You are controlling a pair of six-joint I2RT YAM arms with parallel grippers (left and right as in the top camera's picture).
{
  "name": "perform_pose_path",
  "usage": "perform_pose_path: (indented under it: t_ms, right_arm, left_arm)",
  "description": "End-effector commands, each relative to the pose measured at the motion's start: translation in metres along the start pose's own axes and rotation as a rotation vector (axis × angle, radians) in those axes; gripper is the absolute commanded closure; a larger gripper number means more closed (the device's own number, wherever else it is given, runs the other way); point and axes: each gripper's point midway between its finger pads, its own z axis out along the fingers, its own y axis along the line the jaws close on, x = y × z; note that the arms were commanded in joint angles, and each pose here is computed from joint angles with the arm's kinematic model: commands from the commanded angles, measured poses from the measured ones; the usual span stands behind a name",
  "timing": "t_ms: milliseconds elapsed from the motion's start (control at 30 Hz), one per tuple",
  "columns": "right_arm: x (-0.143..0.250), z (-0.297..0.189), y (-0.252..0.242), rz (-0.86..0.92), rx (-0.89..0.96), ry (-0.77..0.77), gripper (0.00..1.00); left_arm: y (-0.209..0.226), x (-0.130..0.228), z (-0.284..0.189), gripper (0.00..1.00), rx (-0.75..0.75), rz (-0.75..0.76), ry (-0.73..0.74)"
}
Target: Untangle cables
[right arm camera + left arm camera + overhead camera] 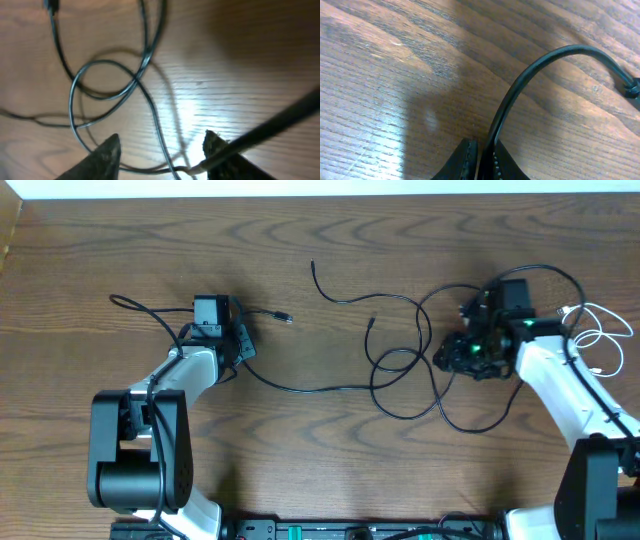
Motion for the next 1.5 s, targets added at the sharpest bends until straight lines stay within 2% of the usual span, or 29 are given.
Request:
perform_pose_path:
  t_ms: [0,33,67,100,133,633,1000,1167,1333,1467]
  right_arm:
    - [0.004,0.002,0.016,-0.017,0.0,-0.003,0.64]
    - [0.005,0.003,0.018,-0.028,0.003,-0.004,0.68]
    - [0.005,0.004,0.02,-0.036,0.004,-0.004,0.79]
    - [0.006,0.004,0.023,-0.045,0.002,-0.004,0.95]
    - [0.006,0.005,0.024,-0.049,0.0,-0.002,0.99]
    - [0.027,0.015,0.047,-0.122,-0.016,0.048,0.99]
    - [0.03,0.022,0.042,-0.126,0.015,0.066,0.99]
    - [0.027,0.015,-0.007,-0.05,0.278,0.032,0.99]
    - [0.031,-0.035,-0.099,0.268,0.767,-0.092,0.99]
    - [0.028,-0.066,-0.125,0.381,0.82,-0.065,0.99]
  left_arm:
    - [0.003,0.011,0.004,0.87,-0.003,-0.008,0.042]
    - [0.003,0.011,0.004,0.87,-0.002,-0.008,0.042]
    - [0.003,0.011,0.004,0.87,-0.002,-0.007,0.042]
    - [0.003,0.011,0.004,0.87,-0.003,-0.008,0.042]
    - [0.003,0.011,0.004,0.87,-0.002,-0.007,0.041]
    - [0.003,0.009,0.004,0.87,0.0,-0.008,0.037]
    - [0.003,0.009,0.004,0.87,0.0,-0.008,0.037]
    - [0.003,0.009,0.004,0.87,-0.001,-0.008,0.037]
    - [0.003,0.009,0.004,0.87,0.0,-0.008,0.037]
    - [0.002,0.009,0.004,0.87,0.001,-0.008,0.034]
